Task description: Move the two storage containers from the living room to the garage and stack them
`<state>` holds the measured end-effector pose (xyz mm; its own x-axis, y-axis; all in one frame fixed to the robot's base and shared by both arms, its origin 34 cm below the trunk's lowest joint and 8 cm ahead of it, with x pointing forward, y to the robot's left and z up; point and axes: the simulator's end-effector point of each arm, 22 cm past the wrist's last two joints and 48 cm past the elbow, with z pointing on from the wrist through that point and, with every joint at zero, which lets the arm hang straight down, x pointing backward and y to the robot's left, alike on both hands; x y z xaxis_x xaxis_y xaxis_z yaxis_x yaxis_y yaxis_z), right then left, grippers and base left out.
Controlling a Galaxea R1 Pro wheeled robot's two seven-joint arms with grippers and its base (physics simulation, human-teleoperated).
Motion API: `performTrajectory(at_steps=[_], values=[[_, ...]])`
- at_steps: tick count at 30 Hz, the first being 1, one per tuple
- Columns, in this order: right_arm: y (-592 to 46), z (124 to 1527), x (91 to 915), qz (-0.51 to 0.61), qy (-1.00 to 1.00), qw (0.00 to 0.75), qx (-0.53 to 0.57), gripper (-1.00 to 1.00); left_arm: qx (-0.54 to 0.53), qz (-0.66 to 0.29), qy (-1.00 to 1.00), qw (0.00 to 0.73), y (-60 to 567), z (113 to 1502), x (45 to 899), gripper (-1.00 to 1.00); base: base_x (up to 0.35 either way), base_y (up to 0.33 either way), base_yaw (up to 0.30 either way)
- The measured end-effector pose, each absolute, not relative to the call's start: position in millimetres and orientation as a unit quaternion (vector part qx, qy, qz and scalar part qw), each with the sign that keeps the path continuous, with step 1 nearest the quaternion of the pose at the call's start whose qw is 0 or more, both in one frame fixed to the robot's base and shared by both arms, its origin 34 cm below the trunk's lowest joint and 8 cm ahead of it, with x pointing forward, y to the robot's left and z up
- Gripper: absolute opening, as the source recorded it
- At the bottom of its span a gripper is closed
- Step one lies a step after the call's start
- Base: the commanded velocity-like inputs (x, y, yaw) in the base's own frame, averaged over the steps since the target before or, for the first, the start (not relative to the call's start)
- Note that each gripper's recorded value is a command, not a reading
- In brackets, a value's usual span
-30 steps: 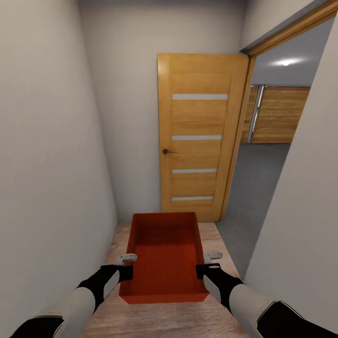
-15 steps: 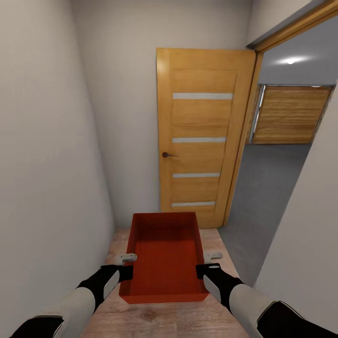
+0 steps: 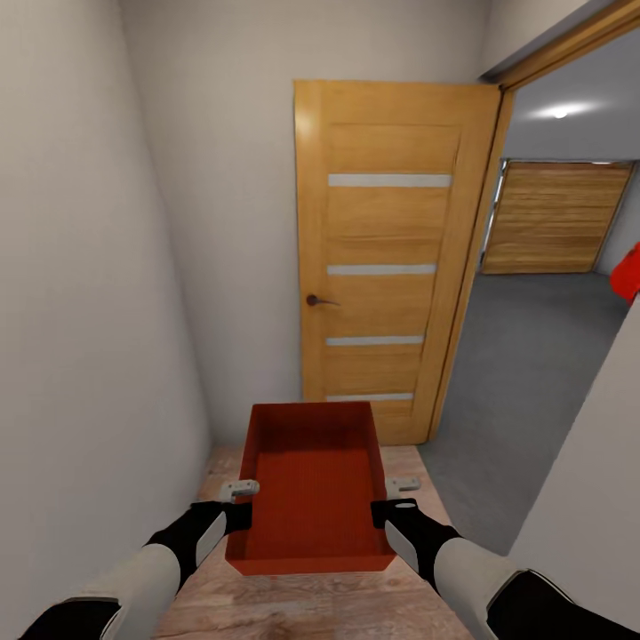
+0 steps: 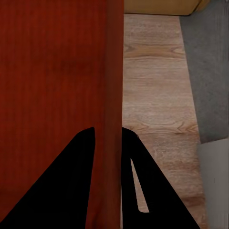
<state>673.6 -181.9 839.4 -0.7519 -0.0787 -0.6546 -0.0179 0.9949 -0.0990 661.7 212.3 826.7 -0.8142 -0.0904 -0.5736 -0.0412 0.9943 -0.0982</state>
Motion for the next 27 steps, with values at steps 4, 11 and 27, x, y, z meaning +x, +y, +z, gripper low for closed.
performTrajectory(at_steps=[4,11,27], values=[[-182.0,839.3,673.6,-0.043,0.935,0.351,-0.026,-1.00,-0.035,-0.041,0.952,0.303,212.2,826.8,661.7,-1.00,0.323,0.000,-0.130],[-181.9,839.3,673.6,-0.043,0.935,0.351,-0.026,-1.00,-0.034,-0.041,0.952,0.303,212.3,826.7,661.8,-1.00,0.308,0.000,-0.232],[-181.3,838.5,673.3,-0.043,0.936,0.349,-0.026,-1.00,-0.034,-0.041,0.952,0.301,212.9,826.2,661.7,-1.00,0.073,0.000,-0.060]])
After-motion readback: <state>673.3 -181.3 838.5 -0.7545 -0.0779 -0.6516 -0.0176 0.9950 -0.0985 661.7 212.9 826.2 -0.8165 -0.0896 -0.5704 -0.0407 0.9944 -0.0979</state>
